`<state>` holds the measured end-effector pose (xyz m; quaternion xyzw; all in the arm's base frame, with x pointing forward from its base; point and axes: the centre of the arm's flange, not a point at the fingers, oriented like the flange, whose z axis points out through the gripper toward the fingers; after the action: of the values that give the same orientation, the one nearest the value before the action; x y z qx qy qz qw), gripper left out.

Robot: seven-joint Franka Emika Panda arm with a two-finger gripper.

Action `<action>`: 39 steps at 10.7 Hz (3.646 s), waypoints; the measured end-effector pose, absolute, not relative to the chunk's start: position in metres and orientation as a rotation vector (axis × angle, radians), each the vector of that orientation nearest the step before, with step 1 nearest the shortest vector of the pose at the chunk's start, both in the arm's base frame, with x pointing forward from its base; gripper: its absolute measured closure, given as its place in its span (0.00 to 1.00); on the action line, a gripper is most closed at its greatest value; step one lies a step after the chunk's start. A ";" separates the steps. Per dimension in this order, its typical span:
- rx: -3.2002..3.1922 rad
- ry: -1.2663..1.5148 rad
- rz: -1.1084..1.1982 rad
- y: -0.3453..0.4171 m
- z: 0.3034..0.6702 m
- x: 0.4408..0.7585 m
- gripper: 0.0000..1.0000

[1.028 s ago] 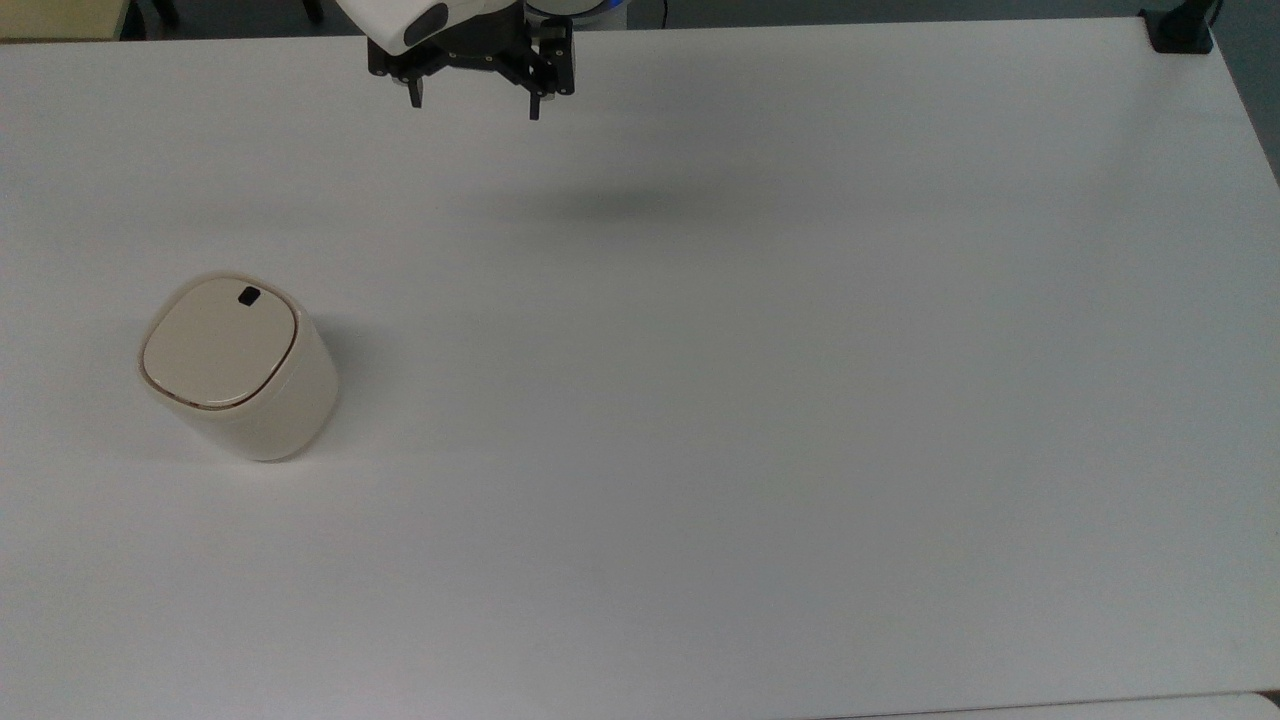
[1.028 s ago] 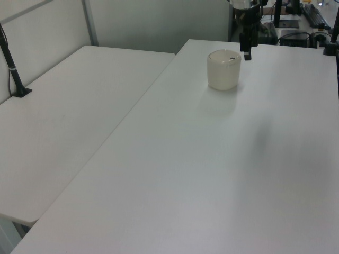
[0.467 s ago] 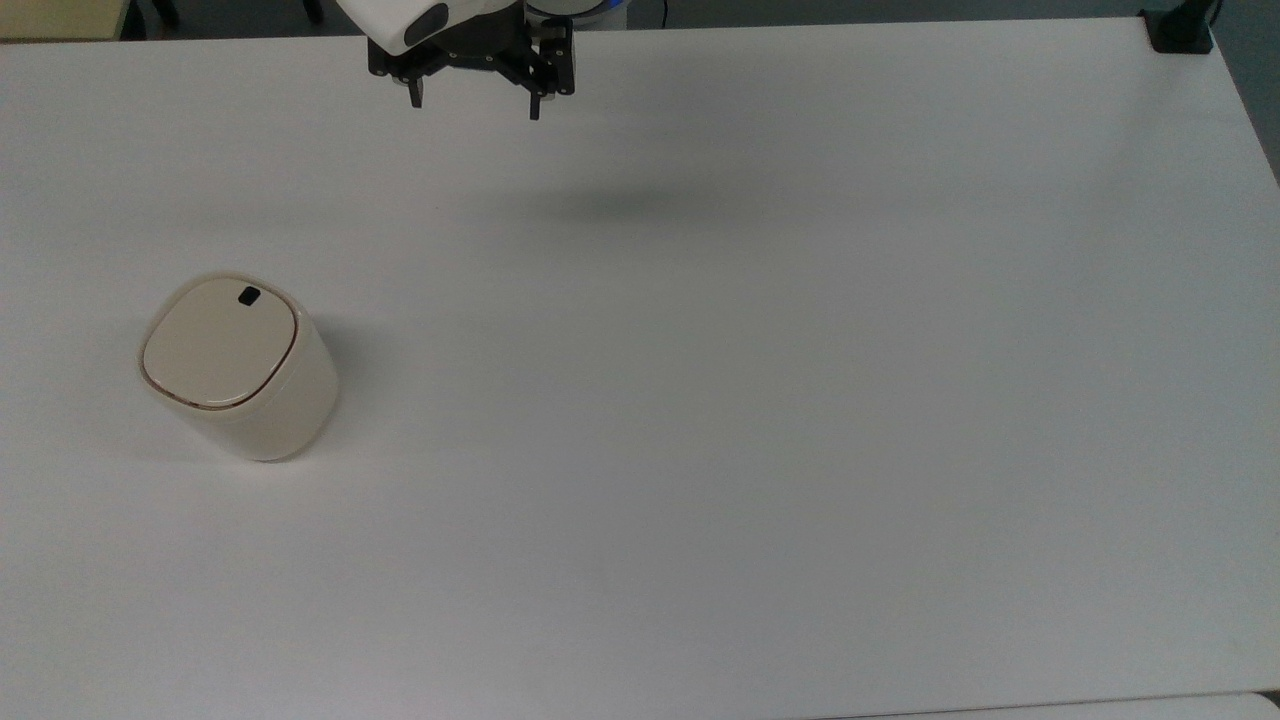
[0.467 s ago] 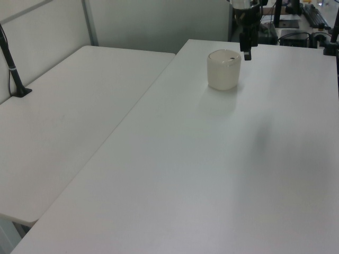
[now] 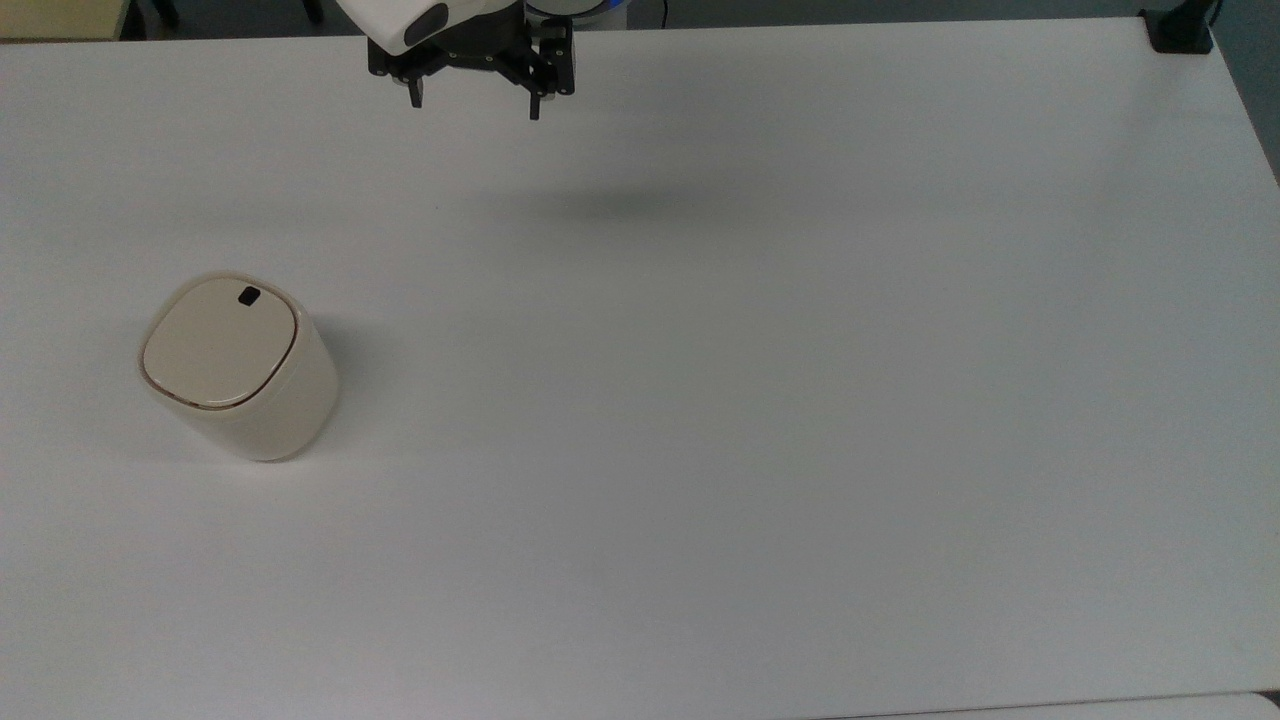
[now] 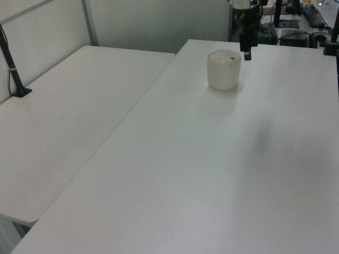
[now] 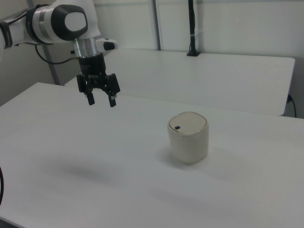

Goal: Open the trash bin

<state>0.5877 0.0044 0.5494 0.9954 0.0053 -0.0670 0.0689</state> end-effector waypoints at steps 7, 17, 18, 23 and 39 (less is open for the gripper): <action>2.995 0.027 -0.222 0.008 0.543 0.587 0.00; 2.994 0.029 -0.234 0.009 0.539 0.587 0.00; 2.994 0.029 -0.234 0.008 0.539 0.587 0.00; 2.994 0.028 -0.229 0.008 0.540 0.587 0.00; 2.983 0.070 -0.304 0.023 0.519 0.580 0.00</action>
<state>0.5802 0.0228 0.5190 0.9921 0.0232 -0.1010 0.0710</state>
